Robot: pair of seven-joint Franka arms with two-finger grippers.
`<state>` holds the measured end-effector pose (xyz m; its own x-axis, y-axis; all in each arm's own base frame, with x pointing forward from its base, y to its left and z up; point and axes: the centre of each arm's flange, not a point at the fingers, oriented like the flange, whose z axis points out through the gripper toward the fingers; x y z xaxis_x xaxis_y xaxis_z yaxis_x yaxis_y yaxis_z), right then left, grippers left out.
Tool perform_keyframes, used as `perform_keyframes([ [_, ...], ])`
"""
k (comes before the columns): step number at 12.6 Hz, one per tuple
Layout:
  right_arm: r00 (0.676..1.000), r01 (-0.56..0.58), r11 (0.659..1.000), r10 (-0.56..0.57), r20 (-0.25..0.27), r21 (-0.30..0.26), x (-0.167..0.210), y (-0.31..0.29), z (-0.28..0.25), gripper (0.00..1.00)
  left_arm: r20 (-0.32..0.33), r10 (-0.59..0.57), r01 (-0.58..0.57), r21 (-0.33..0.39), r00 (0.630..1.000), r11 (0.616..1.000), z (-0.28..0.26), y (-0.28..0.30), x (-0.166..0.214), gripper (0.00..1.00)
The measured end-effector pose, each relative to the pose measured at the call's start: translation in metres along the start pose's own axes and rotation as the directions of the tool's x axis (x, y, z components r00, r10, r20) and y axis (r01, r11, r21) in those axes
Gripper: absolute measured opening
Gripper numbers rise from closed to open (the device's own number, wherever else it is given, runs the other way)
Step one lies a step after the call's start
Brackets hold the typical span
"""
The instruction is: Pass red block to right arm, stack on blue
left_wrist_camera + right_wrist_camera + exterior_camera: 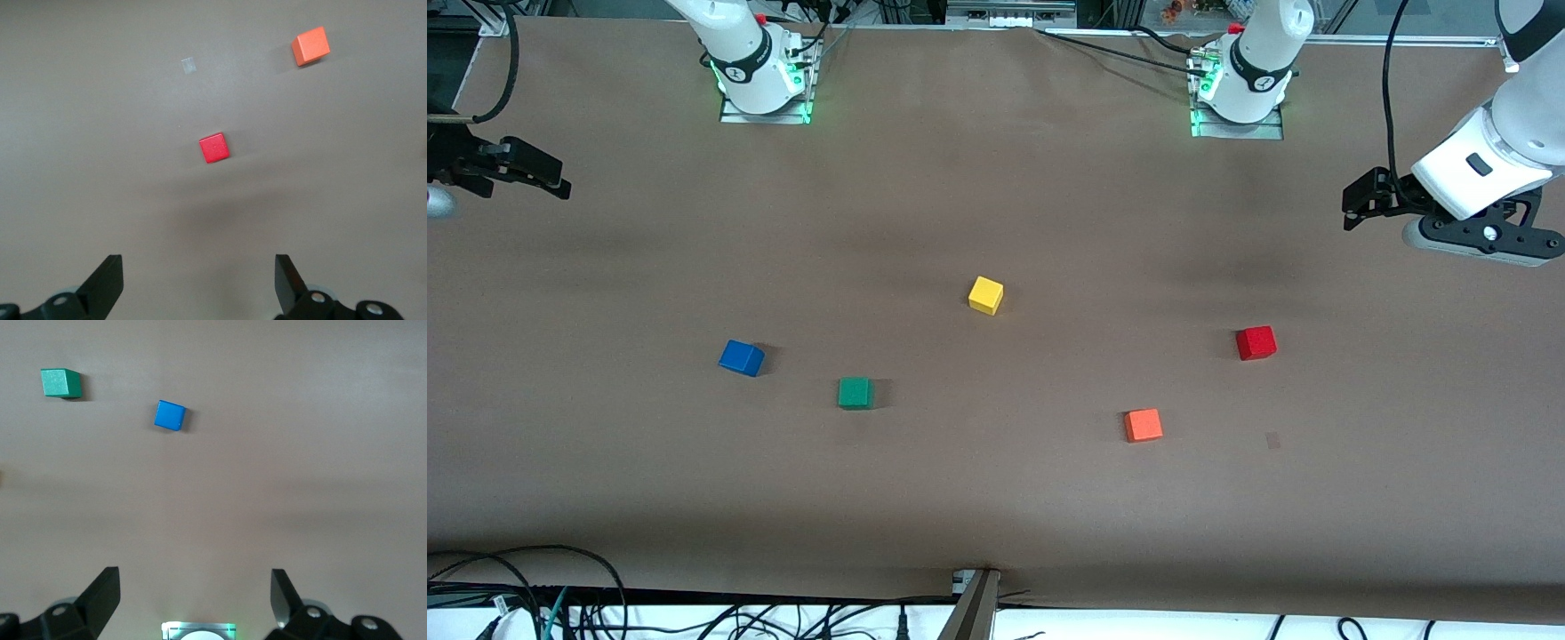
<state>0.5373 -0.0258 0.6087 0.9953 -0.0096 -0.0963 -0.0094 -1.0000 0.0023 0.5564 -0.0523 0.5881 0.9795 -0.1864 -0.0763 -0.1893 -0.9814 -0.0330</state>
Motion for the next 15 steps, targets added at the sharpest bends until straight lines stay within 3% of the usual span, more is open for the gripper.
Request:
perform_keyframes([
  [15,1.0,0.0,1.0,0.0,0.0,0.0,0.0,0.0,0.0,1.0,-0.029,0.003,-0.003,0.003,1.0,1.0,-0.0027,0.0019,0.0036,1.0],
])
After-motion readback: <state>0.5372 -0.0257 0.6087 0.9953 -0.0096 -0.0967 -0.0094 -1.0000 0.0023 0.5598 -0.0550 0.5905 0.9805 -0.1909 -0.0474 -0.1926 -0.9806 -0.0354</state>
